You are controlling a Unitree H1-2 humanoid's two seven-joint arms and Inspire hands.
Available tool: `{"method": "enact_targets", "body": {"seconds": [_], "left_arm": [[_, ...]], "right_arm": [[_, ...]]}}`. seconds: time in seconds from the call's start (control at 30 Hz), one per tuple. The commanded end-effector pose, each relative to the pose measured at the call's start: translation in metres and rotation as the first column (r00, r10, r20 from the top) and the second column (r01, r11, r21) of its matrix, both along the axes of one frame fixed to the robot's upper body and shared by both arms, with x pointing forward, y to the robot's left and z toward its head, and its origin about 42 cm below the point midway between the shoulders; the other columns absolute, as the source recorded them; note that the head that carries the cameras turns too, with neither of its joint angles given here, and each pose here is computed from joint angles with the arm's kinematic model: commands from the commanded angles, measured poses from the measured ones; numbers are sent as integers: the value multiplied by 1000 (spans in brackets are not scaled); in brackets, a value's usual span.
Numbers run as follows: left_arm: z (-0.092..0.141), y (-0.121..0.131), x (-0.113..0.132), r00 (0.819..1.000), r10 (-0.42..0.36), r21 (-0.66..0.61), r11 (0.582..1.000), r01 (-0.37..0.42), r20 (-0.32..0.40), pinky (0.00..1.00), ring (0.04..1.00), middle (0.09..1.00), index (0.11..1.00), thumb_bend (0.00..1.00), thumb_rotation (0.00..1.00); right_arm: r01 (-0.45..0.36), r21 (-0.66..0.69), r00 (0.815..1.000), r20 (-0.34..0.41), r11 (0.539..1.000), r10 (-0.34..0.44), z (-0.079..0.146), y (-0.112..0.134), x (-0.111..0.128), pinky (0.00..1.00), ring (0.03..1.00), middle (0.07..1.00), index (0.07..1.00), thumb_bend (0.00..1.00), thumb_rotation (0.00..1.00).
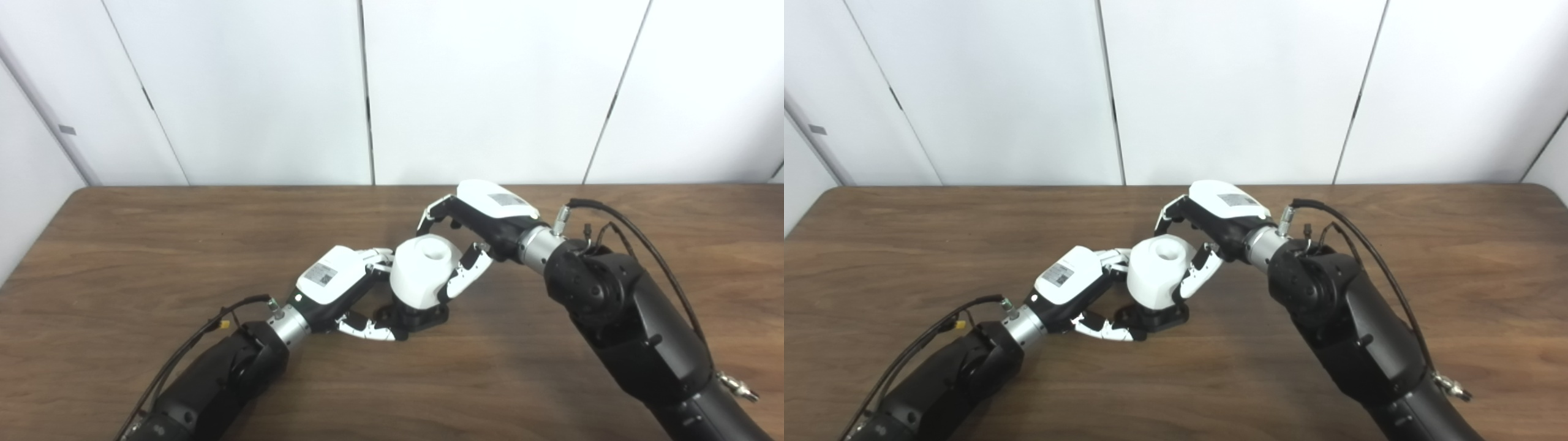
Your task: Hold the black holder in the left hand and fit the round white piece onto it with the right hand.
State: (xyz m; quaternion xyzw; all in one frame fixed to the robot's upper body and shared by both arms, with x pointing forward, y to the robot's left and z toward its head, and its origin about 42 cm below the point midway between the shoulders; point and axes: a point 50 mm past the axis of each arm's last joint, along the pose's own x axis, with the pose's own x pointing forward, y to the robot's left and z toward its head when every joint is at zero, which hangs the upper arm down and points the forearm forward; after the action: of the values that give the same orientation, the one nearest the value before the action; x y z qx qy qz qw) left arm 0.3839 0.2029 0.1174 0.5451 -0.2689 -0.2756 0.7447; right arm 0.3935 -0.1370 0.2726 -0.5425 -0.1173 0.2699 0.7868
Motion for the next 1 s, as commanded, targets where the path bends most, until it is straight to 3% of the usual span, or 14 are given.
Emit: {"method": "enact_targets", "body": {"seconds": [0.0,0.43,0.63,0.97], "left_arm": [[-23,-9,-8,998,-16,134,991,24,-61,714,849,810,485,524,75],[-21,-8,-8,998,-10,128,992,18,-58,714,841,806,485,523,75],[-20,-8,-8,998,-11,126,992,18,-60,707,835,802,485,524,74],[-17,-8,-8,998,-5,134,991,13,-57,720,845,813,485,524,75]], "right_arm": [[-45,18,994,102,999,43,27,9,4,687,796,757,481,523,138],[-64,24,995,81,998,62,19,20,7,711,792,767,481,523,139],[-69,13,995,70,998,68,12,23,7,768,805,766,481,524,137],[-119,-48,991,58,992,122,1,31,4,706,800,779,481,524,138]]}}
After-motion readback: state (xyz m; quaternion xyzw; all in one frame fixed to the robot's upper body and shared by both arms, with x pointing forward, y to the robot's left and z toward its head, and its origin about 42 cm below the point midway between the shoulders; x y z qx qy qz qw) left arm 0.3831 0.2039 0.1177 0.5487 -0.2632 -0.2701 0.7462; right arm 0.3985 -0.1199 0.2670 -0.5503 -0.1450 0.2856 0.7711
